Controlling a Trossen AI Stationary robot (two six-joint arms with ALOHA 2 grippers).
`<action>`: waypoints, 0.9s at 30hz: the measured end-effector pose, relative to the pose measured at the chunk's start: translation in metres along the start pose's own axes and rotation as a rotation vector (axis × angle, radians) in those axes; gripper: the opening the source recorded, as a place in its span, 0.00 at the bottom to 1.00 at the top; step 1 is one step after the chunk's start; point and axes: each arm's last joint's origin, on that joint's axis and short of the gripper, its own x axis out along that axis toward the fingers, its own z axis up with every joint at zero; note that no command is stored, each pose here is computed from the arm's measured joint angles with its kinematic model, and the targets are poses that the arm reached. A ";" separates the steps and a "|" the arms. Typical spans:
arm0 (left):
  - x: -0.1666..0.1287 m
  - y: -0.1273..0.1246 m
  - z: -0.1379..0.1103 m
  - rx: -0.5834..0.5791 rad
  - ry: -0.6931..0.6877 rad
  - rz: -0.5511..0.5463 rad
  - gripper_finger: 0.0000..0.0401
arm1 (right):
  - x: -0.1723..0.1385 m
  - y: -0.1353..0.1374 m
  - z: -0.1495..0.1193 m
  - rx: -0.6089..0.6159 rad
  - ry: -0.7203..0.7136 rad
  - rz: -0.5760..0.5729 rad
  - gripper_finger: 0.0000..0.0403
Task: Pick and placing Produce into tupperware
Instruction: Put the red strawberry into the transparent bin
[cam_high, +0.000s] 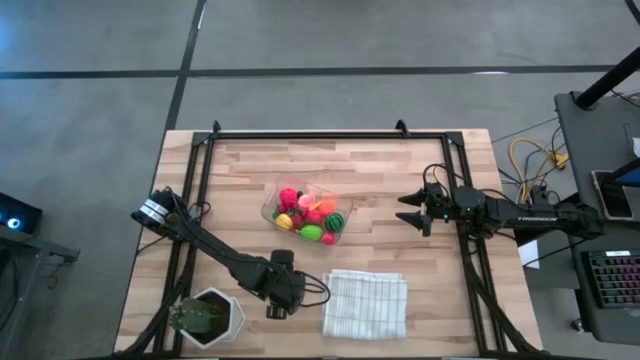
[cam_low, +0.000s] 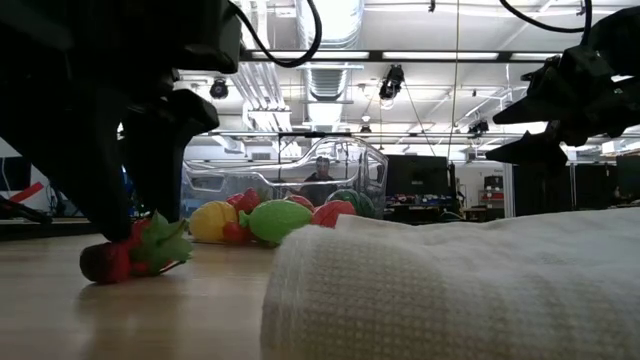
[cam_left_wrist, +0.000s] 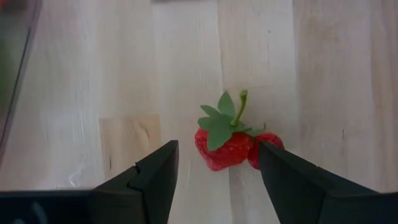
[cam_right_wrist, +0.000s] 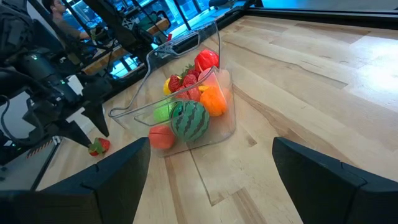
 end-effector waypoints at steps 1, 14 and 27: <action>0.001 0.000 0.000 -0.001 -0.003 0.000 0.51 | 0.000 0.000 0.000 0.000 0.000 0.001 0.82; 0.015 0.014 -0.003 -0.039 0.003 0.014 0.51 | 0.000 0.000 0.000 0.000 0.000 0.001 0.82; 0.018 0.018 -0.005 -0.053 0.024 0.018 0.35 | 0.000 0.000 0.000 0.000 0.000 0.001 0.82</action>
